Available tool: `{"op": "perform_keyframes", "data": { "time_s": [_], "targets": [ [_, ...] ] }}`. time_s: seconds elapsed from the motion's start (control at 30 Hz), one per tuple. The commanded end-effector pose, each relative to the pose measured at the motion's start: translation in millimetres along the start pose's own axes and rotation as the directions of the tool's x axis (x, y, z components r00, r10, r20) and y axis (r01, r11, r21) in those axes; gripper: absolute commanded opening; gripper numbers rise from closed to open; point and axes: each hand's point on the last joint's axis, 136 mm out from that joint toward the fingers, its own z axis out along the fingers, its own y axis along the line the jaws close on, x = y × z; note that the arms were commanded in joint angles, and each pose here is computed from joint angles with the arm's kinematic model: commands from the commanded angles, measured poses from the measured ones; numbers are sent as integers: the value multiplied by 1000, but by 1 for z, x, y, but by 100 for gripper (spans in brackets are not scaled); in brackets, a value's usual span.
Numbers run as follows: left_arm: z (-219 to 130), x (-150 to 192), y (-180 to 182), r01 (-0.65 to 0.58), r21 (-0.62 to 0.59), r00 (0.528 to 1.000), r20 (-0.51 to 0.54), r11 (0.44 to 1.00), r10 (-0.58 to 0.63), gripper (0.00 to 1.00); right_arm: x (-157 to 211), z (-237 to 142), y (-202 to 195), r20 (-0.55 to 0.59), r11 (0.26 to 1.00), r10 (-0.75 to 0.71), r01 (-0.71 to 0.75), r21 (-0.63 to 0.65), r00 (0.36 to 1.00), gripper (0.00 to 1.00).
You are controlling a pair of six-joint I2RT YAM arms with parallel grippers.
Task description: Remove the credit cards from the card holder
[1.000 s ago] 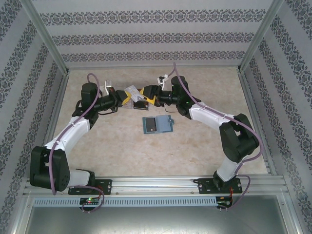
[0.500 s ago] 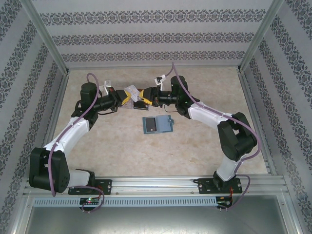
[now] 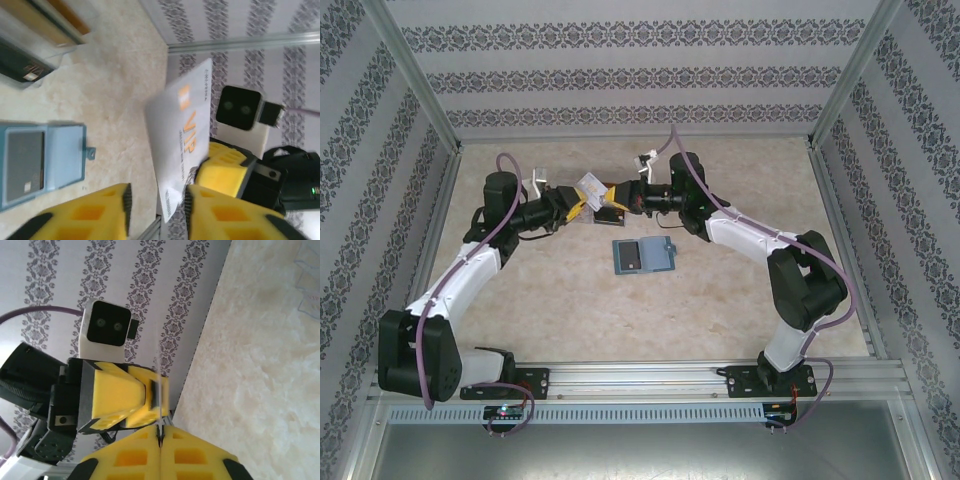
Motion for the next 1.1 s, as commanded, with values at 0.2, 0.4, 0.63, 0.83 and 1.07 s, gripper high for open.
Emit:
{"op": "perform_keyframes", "data": {
  "time_s": [0.2,0.4,0.63,0.83,1.07],
  "targets": [
    [-81,-21,78,22,-447,989,138,894,45,86,2,8,-40,-75,857,-376,377,350,924,0],
    [-134,-25,100,14,-627,977,174,779,122,100,-2,36,-51,-217,678,-610,644,355,762,0],
    [-142,-33,111,-55,-682,970,138,729,202,100,-17,73,-60,-332,472,-779,846,246,532,0],
    [-145,-33,120,-46,-679,974,132,732,184,100,-23,101,-86,-410,366,-822,918,154,396,0],
    [-141,-33,127,-28,-657,983,121,754,141,100,-27,118,-110,-466,273,-840,959,78,277,0]
  ]
}}
